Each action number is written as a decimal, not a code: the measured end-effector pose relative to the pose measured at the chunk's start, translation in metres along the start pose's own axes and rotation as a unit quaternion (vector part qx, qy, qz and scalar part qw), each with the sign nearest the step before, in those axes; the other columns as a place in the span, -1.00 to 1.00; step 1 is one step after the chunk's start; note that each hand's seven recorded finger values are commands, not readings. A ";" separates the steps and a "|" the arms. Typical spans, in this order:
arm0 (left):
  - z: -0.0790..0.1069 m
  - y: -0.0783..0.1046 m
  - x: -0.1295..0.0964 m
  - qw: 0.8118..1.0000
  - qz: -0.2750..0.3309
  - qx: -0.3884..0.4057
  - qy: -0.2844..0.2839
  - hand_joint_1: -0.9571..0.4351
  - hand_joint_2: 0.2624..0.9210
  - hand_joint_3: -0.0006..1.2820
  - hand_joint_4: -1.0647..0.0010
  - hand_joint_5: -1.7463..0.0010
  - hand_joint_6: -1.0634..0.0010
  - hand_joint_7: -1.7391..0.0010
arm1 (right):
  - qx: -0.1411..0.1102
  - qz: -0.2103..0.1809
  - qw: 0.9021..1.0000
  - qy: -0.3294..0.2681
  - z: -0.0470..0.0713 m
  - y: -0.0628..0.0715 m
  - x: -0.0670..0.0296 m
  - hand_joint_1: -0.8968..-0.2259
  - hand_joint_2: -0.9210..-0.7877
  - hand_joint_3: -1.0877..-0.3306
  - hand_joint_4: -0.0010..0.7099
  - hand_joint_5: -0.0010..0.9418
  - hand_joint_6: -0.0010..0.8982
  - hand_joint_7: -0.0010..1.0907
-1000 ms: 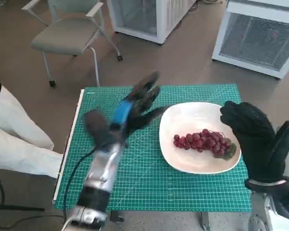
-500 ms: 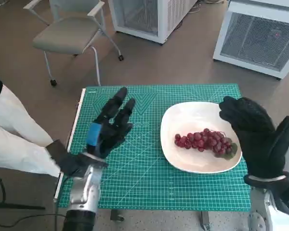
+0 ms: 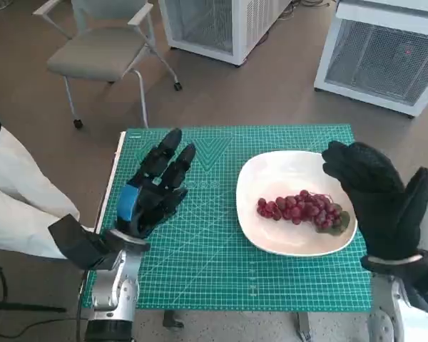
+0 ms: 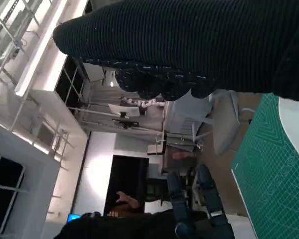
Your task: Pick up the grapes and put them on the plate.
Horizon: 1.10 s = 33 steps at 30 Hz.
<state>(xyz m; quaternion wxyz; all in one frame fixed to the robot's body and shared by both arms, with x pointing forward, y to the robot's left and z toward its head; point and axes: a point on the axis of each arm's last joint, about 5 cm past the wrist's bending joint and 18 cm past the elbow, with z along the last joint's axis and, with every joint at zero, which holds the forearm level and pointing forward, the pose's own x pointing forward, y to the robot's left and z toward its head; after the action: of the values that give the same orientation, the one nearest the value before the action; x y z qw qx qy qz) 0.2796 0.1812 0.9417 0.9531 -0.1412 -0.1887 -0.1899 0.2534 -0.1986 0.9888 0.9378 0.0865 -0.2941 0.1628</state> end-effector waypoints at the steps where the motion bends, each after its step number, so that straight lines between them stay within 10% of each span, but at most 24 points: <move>1: 0.000 0.000 0.000 1.000 0.001 -0.002 0.001 -0.22 1.00 -0.91 0.59 1.00 0.40 0.99 | -0.001 0.001 1.000 0.000 0.000 0.000 0.0001 0.54 -1.00 0.24 0.21 0.57 -0.52 0.76; 33: 0.003 0.000 -0.003 0.993 0.005 0.117 -0.021 0.40 1.00 -0.94 0.71 0.99 0.43 0.99 | -0.001 0.010 1.000 0.001 -0.002 -0.003 0.0021 0.54 -1.00 0.23 0.21 0.56 -0.51 0.77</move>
<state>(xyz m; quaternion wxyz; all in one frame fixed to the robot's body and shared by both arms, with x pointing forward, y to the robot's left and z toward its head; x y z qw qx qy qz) 0.2766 0.1833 0.9433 0.9598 -0.0337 -0.2288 -0.1593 0.2570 -0.2002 0.9884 0.9364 0.0820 -0.2945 0.1721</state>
